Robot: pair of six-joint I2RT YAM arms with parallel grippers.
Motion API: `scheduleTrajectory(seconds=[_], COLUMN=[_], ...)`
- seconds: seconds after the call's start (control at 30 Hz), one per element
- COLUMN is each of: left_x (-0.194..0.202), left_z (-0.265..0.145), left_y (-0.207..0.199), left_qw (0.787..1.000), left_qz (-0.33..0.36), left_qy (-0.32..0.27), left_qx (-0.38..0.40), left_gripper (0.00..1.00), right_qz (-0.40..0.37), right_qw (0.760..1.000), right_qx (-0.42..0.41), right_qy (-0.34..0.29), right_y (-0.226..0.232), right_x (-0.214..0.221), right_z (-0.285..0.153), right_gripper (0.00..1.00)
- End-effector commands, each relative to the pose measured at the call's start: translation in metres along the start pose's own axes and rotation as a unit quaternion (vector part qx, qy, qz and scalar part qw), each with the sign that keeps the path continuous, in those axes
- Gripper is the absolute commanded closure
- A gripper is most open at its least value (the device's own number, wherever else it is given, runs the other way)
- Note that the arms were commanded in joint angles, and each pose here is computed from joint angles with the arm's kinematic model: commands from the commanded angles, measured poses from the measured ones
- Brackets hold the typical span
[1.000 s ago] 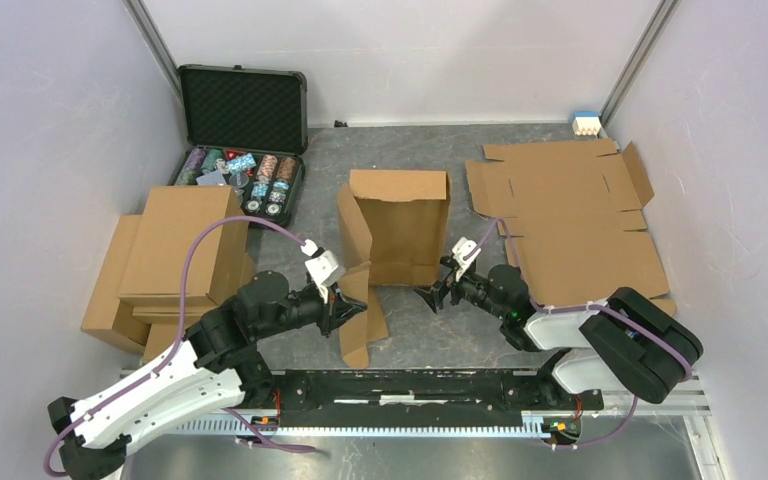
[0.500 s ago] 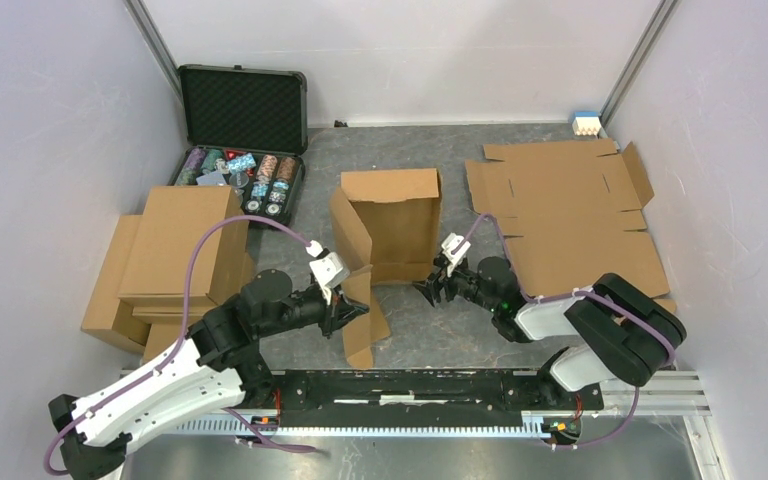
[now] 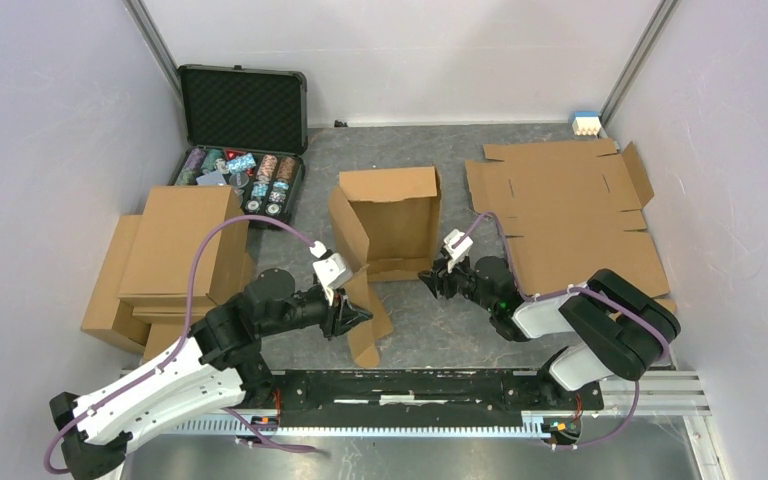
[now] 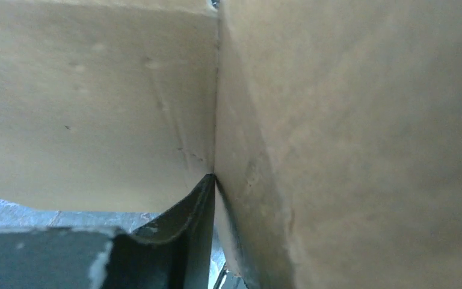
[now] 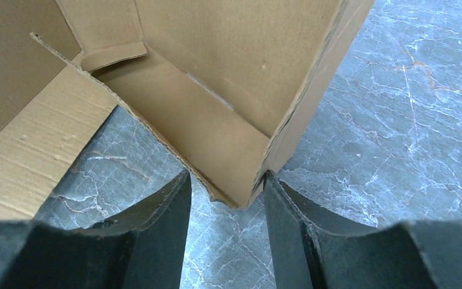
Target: Fold the paper box
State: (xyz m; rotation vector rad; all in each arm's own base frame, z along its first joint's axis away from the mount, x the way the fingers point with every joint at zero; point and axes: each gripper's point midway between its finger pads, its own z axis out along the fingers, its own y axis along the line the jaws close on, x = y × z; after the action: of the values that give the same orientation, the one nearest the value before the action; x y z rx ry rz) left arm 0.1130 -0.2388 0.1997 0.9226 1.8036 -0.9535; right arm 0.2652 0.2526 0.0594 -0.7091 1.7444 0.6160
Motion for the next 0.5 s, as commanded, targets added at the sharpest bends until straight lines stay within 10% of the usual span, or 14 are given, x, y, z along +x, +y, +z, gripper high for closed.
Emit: scheduleTrajectory(seconds=[0.0, 0.47], left_x=[-0.013, -0.02], left_z=[-0.009, -0.046], left_y=[0.003, 0.017], left_qw=[0.999, 0.993], left_qz=[-0.021, -0.056], left_qy=[-0.014, -0.019], left_qx=[-0.024, -0.1], left_gripper=[0.59, 0.15], right_qz=[0.005, 0.007], right_qw=[0.999, 0.999], right_qx=[0.014, 0.018], right_qy=[-0.036, -0.033], right_y=[-0.005, -0.007], right_x=[-0.025, -0.025], right_z=[0.009, 0.01], right_gripper=[0.47, 0.46])
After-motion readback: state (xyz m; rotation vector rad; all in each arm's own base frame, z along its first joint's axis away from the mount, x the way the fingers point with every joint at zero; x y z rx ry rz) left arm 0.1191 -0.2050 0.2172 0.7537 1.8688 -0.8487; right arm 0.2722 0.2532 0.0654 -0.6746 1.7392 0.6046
